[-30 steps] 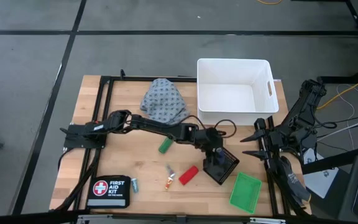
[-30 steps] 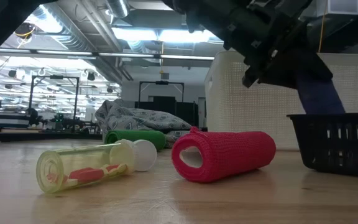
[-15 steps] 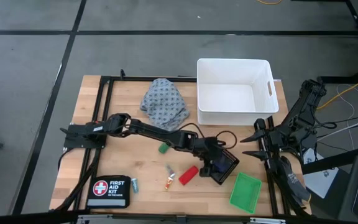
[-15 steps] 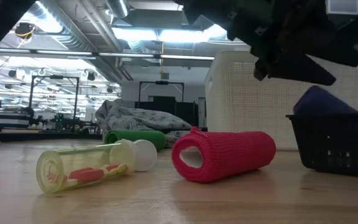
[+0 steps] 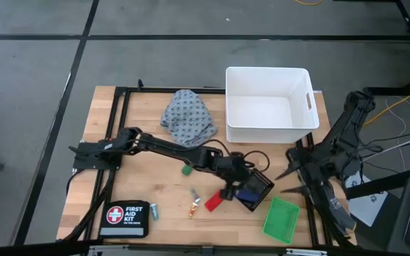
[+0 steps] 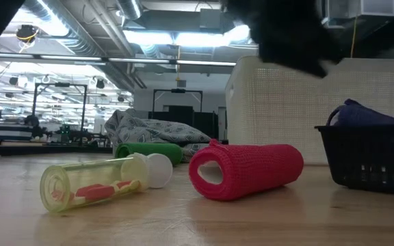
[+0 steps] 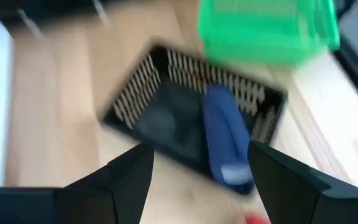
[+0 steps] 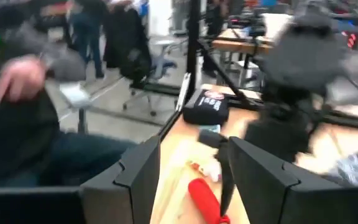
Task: Pick & Place Medicine items
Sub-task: Put the red bandage into the black bin, then put the green bandage into the black bin
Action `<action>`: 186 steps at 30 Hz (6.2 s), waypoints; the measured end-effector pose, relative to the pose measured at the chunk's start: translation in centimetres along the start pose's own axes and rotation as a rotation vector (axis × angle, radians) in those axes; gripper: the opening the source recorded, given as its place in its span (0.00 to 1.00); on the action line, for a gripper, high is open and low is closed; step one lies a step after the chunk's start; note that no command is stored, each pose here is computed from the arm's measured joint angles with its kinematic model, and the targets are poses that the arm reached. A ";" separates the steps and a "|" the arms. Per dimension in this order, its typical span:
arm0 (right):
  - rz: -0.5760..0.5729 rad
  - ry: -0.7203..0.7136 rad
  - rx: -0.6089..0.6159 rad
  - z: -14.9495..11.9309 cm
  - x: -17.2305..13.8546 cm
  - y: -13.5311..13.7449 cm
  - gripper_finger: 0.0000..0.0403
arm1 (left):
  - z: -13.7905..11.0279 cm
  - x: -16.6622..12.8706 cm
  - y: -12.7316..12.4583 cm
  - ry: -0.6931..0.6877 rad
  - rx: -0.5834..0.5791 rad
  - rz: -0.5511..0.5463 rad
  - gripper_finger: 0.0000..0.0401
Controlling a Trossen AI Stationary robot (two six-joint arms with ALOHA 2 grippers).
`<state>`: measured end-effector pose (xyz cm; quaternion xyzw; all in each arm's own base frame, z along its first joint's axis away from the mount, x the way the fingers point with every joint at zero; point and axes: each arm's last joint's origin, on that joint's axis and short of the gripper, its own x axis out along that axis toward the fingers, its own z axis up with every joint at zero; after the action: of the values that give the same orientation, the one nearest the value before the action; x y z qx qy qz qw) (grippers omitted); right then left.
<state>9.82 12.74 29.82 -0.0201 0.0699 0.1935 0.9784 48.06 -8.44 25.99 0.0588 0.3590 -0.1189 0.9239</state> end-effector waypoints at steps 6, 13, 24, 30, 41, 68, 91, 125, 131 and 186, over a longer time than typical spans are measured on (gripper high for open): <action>-0.155 0.001 -0.063 -0.5 2.3 0.7 0.47 | -3.2 1.3 -1.2 0.175 -0.064 -0.057 0.64; -0.139 0.014 0.061 -0.8 2.6 0.8 0.47 | -5.4 0.8 -2.9 0.137 -0.191 -0.049 0.64; -0.075 0.020 0.185 -0.8 2.6 1.0 0.47 | -6.5 0.6 -5.2 0.126 -0.441 0.085 0.64; -0.054 0.023 0.223 -0.8 2.6 1.1 0.47 | -6.4 0.7 -6.7 0.084 -0.548 0.158 0.64; 0.137 0.065 0.219 -0.9 2.6 1.6 0.47 | -7.2 1.7 -9.3 0.035 -0.810 0.251 0.64; 0.162 -0.010 0.106 -0.1 2.6 1.7 0.47 | -7.2 4.1 -9.2 0.040 -0.781 0.198 0.40; 0.114 -0.019 0.136 -0.1 2.6 1.6 0.47 | 1.1 -1.6 -2.8 -0.050 -0.497 0.183 0.22; 0.116 -0.016 0.122 -0.1 2.6 1.6 0.47 | 0.7 7.6 3.0 -0.521 -0.344 -0.039 0.50; 0.113 -0.017 0.107 -0.1 2.6 1.6 0.47 | 0.7 7.6 3.0 -0.518 -0.325 -0.035 0.59; 0.167 0.016 0.188 -0.3 2.6 1.7 0.47 | -12.1 -7.0 -6.2 0.259 -0.805 0.578 0.60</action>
<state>11.47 15.30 29.09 0.0758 0.0970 0.2669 0.9558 33.63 -10.82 21.67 -0.1904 0.4570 0.2974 0.8163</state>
